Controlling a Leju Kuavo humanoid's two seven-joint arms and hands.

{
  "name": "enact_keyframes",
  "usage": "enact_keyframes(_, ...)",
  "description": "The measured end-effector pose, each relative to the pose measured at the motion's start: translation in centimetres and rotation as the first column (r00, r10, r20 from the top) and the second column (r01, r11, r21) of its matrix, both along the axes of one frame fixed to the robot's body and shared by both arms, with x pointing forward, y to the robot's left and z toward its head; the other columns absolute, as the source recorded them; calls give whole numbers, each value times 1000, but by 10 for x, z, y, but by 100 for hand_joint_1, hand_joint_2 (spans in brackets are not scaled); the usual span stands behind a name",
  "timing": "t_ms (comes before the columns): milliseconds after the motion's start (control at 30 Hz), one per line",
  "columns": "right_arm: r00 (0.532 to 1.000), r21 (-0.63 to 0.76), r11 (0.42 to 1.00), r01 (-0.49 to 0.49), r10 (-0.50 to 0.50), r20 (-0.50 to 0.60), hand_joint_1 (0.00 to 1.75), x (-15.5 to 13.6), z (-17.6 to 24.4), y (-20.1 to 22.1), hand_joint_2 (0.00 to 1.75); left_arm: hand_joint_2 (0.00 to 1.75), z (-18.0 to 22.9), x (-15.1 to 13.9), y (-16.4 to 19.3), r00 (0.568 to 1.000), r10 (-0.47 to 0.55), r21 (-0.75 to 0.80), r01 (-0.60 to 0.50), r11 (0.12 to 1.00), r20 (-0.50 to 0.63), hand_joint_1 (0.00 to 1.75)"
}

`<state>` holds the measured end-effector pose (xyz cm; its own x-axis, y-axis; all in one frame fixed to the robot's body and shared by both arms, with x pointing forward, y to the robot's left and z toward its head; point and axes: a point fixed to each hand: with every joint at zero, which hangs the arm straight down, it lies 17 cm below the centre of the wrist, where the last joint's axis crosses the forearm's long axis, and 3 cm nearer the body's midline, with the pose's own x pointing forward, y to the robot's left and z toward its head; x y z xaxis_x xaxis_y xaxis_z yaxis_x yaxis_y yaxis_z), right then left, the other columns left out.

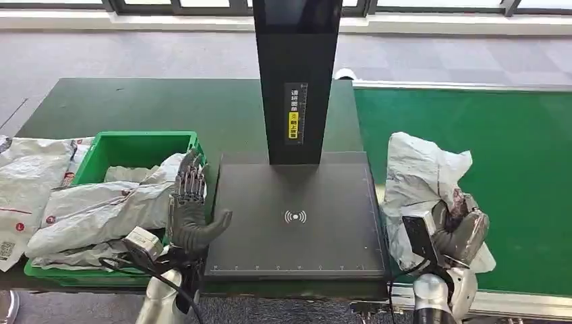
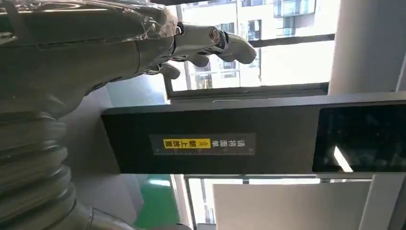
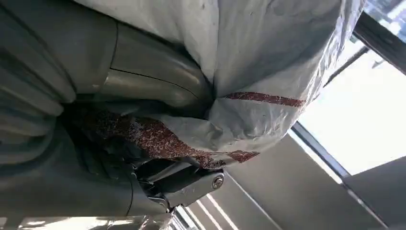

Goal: Moved the parcel from conveyor to table for the left to box.

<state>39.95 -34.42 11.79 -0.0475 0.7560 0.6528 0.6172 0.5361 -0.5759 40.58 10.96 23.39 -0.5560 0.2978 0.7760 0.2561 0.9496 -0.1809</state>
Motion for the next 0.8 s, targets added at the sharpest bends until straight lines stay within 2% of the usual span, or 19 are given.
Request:
enact_keyframes(100,995,-23,999,25,-22,98,175,-19,31,4,175,175,-2,0,-4,1000,-10,2,10,1000,-4,0)
enact_keyframes(200,981,-54,999,-6,16,195,175,-31,68,22,175,175,-3,0,-6,1000,-16,2,16,1000,-9,0)
enact_keyframes(267,966,-38,998,-47,55,253,175,-36,88,36,175,175,-4,1,-8,1000,-23,1,23,1000,-13,0)
enact_keyframes(367,932,32,981,-189,169,321,175,-33,108,68,175,175,-5,1,-12,999,-34,-3,34,999,-17,0)
enact_keyframes(433,909,49,959,-281,249,333,175,-29,113,92,175,175,-6,1,-15,999,-41,-4,41,999,-20,0)
enact_keyframes(533,883,42,934,-355,320,342,175,-28,118,116,175,175,-8,1,-16,999,-44,-5,44,999,-26,0)
enact_keyframes(667,861,65,902,-426,383,333,175,-20,114,135,175,175,-9,1,-17,999,-46,-5,46,999,-27,0)
enact_keyframes(800,863,106,882,-459,414,289,175,-6,93,147,175,175,-7,1,-20,998,-51,-7,51,999,-24,0)
